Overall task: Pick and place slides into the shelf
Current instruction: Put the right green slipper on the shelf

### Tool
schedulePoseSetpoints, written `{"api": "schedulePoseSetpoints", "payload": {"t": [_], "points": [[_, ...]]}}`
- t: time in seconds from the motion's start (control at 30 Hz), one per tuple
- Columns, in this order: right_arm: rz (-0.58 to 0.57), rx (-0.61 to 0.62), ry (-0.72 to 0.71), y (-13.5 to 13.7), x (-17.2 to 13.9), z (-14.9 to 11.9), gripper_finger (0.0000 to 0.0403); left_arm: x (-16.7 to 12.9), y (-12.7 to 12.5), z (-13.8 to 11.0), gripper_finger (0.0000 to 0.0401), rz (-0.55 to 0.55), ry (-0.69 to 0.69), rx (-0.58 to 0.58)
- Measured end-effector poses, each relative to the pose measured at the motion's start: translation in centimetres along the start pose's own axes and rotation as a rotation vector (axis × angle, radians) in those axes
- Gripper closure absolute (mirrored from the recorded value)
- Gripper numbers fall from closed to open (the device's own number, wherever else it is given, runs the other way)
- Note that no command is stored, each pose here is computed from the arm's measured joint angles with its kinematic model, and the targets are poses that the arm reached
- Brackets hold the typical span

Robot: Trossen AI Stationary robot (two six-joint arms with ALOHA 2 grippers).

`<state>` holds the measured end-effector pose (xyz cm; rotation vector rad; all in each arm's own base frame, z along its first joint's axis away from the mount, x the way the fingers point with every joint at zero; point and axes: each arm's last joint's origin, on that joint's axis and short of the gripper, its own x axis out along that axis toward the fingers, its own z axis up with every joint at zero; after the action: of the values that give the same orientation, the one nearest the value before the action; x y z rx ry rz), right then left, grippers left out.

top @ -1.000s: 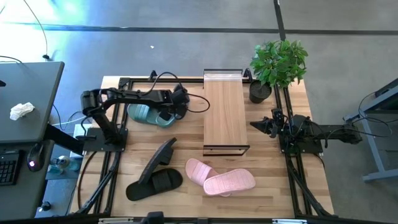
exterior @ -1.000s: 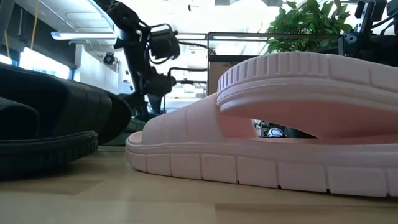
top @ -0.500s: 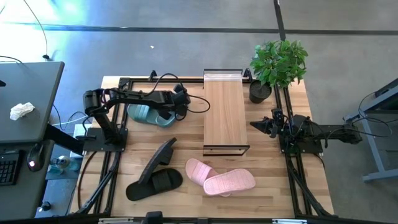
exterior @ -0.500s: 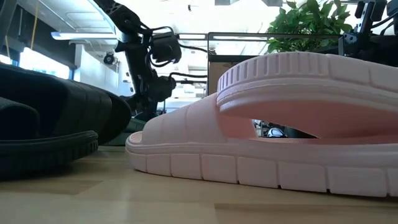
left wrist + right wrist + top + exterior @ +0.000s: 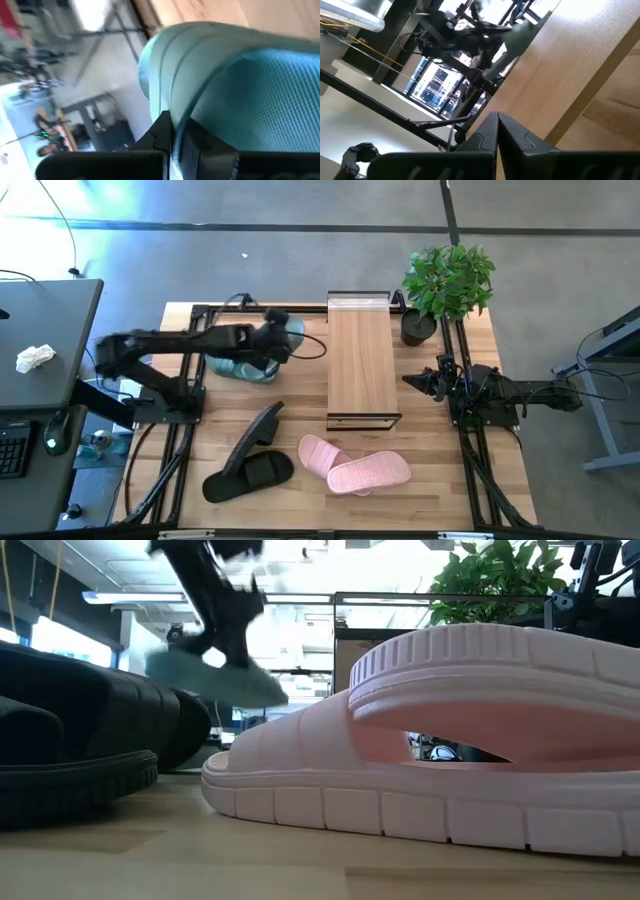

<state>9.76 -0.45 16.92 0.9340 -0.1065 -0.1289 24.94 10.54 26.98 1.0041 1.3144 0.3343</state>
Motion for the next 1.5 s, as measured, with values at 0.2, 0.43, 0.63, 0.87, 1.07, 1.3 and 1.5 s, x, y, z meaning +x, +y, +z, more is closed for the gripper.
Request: {"api": "schedulePoseSetpoints", "payload": {"t": [0.2, 0.43, 0.63, 0.87, 1.07, 1.3, 1.5], "points": [[0.0, 0.0, 0.0, 0.0, 0.0, 0.0, 0.0402, -7.5, 1.8, -2.1, 0.0399, 0.158, -0.228, -0.07], [0.003, 0.009, -0.004, 0.0, 0.0, 0.0, 0.0402, -15.2, 5.2, -3.4, 0.04, 0.313, -0.662, -0.095], [0.099, 0.029, -0.074, 1.0, -0.1, 0.7, 0.0402, -17.6, 7.6, -2.2, 0.0401, 0.401, -0.758, 0.062], [0.173, 0.043, -0.129, 1.7, -0.2, 1.3, 0.0402, -15.9, 9.7, 2.3, 0.0401, 0.399, -0.766, 0.252], [0.172, 0.043, -0.129, 1.9, -0.3, 1.4, 0.0402, -11.8, 9.9, 7.9, 0.0401, 0.349, -0.717, 0.464], [0.219, 0.053, -0.205, 4.0, -1.0, 3.3, 0.0402, -7.4, 10.0, 12.8, 0.0401, 0.298, -0.704, 0.619], [0.268, 0.015, -0.252, 6.1, -1.9, 5.0, 0.0402, -3.9, 11.1, 15.1, 0.0401, 0.266, -0.748, 0.613]]}}
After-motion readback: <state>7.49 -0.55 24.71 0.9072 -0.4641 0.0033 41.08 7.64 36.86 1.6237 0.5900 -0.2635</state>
